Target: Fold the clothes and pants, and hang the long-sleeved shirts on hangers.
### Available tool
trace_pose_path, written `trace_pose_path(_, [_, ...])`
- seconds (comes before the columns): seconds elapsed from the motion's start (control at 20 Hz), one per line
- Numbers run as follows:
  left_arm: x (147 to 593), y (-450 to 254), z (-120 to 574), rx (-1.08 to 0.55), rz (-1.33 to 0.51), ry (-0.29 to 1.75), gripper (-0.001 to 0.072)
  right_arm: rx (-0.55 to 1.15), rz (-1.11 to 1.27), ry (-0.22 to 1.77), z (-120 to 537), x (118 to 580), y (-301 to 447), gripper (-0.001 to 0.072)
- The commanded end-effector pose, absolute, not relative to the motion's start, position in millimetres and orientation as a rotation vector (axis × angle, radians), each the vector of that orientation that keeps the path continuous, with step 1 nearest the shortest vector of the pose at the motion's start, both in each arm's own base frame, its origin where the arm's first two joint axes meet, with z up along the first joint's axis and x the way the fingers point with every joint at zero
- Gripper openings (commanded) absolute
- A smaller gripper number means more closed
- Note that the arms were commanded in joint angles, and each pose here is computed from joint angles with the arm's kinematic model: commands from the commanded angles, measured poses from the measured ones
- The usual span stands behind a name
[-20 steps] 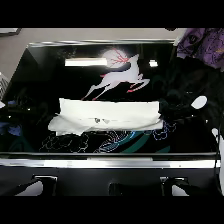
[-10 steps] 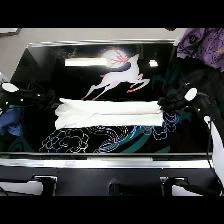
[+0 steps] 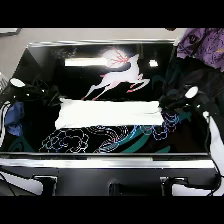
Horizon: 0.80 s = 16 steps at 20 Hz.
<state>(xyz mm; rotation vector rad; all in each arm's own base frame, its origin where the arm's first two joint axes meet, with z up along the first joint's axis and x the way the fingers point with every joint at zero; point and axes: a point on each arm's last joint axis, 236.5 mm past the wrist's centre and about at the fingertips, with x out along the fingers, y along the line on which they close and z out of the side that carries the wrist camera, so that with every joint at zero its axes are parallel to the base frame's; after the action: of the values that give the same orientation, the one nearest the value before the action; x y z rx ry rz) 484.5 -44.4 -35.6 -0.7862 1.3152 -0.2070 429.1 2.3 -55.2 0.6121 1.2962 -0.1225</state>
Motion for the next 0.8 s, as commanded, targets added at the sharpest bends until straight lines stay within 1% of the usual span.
trace_pose_path(0.0, [498,-17,-18,-0.746,-0.112,1.269,0.0551,0.772,-0.144,1.352,-45,415,-32,0.0442])
trace_pose_path(0.1, [500,-6,-7,-0.679,-0.092,1.248,0.0551,0.913,-0.011,1.402,-49,406,-29,0.0527])
trace_pose_path(0.2, [497,-8,-3,-0.67,-0.102,1.264,0.0551,0.989,0.142,1.418,-52,406,-14,0.0559])
trace_pose_path(0.3, [491,-12,-4,-0.666,-0.113,1.292,0.0551,1.012,0.196,1.423,-63,410,-5,0.0567])
trace_pose_path(0.35, [489,-13,-5,-0.664,-0.117,1.299,0.0551,1.022,0.217,1.418,-68,414,1,0.0618])
trace_pose_path(0.45, [487,-15,-5,-0.663,-0.122,1.307,0.055,1.032,0.245,1.409,-77,421,11,0.0616])
trace_pose_path(0.6, [487,-18,-5,-0.66,-0.126,1.31,0.055,1.001,0.254,1.433,-95,425,28,0.0613])
trace_pose_path(0.65, [487,-18,-5,-0.66,-0.127,1.311,0.055,0.994,0.262,1.449,-100,425,37,0.0588])
trace_pose_path(0.7, [486,-20,-5,-0.658,-0.131,1.315,0.055,0.978,0.278,1.468,-104,423,47,0.0497])
trace_pose_path(0.75, [486,-23,-5,-0.655,-0.135,1.319,0.055,0.951,0.296,1.47,-106,424,55,0.0384])
